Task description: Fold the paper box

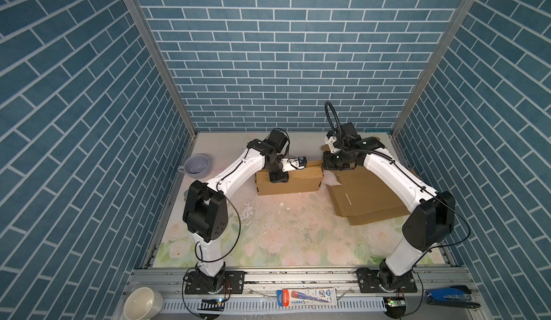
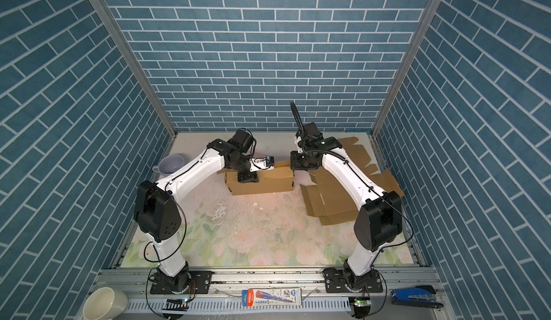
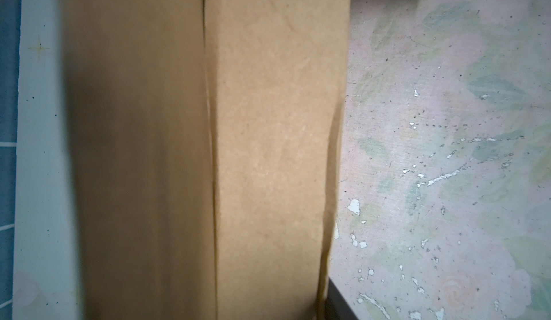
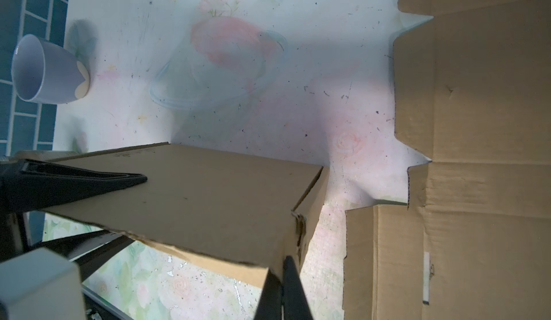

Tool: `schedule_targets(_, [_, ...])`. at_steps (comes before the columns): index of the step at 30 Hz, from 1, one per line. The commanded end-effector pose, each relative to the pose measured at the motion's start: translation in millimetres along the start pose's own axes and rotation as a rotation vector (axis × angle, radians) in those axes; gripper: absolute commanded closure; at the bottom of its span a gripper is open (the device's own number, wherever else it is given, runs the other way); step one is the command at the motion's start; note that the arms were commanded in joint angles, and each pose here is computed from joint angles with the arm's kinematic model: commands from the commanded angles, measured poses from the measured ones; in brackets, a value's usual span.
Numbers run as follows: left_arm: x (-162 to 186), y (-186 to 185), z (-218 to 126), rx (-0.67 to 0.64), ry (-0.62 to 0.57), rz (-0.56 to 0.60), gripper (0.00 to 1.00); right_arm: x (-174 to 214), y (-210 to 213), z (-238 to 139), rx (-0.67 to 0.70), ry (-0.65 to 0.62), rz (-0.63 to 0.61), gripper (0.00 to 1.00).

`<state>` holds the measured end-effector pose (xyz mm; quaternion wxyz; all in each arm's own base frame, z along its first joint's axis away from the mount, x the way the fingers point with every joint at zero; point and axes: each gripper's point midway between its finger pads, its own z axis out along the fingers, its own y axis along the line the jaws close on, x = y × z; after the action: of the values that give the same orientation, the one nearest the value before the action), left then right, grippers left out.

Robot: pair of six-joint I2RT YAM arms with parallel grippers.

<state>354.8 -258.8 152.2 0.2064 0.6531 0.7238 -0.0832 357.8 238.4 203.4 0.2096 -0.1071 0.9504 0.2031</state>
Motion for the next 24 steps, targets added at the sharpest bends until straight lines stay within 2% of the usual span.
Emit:
schedule_targets(1, [19, -14, 37, 0.099, 0.058, -0.032, 0.6, 15, -11, 14, 0.025, 0.02, 0.071, 1.0])
schedule_targets(7, [16, -6, 31, 0.069, 0.064, -0.047, 0.56, 25, -25, 22, 0.07, 0.024, 0.071, 1.0])
schedule_targets(14, [11, 9, 17, -0.006, 0.074, -0.048, 0.39, 23, -25, 23, 0.073, 0.021, 0.079, 1.0])
schedule_targets(22, [2, 20, -10, -0.086, 0.052, -0.034, 0.29, 23, -28, 25, 0.093, 0.026, 0.076, 1.0])
schedule_targets(24, [-2, 21, -20, -0.103, 0.038, -0.027, 0.23, 23, -29, 25, 0.097, 0.026, 0.077, 1.0])
